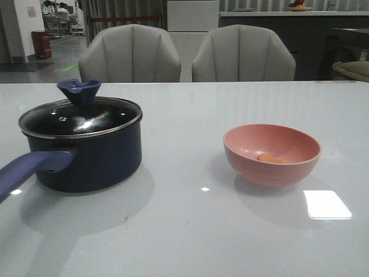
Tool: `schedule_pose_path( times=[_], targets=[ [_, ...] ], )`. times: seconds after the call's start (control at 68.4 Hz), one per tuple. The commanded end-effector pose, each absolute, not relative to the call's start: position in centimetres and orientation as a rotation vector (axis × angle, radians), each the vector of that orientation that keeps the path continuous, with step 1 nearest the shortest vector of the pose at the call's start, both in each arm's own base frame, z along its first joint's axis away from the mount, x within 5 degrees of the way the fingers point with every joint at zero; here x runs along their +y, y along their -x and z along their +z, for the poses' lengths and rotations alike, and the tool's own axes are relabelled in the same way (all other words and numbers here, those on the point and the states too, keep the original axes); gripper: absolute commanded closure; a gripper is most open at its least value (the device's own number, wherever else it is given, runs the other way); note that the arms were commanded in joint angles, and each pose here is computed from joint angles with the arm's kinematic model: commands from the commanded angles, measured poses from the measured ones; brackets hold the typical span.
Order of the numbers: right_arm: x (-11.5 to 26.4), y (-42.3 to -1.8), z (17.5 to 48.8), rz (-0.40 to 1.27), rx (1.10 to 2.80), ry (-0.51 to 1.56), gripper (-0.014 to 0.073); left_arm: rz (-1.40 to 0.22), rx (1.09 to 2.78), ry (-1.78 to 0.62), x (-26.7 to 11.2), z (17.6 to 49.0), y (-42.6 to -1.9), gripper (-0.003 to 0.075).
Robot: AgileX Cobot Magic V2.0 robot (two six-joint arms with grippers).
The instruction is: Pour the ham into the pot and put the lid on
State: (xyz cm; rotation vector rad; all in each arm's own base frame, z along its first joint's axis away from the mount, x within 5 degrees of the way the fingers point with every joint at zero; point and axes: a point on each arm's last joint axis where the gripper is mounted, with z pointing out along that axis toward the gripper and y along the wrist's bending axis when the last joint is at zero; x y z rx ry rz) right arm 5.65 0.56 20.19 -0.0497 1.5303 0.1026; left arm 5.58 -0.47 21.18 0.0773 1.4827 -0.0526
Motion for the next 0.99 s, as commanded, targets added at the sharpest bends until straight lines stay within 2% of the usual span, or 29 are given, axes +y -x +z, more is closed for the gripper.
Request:
schedule_pose_path(
  times=[0.0, 0.687, 0.98],
  targets=[
    [0.4, -5.4, 21.3, 0.083, 1.419, 0.048, 0.0433, -0.062, 1.413, -0.063, -0.4, 21.2, -5.4, 0.0608],
    [0.4, -5.4, 21.3, 0.083, 1.419, 0.048, 0.0433, -0.062, 1.412, -0.063, -0.4, 21.2, -5.4, 0.0608],
    [0.4, -5.4, 21.3, 0.083, 1.419, 0.048, 0.0433, -0.072, 1.067, -0.028, -0.2, 25.1, -4.3, 0.0608]
  ],
)
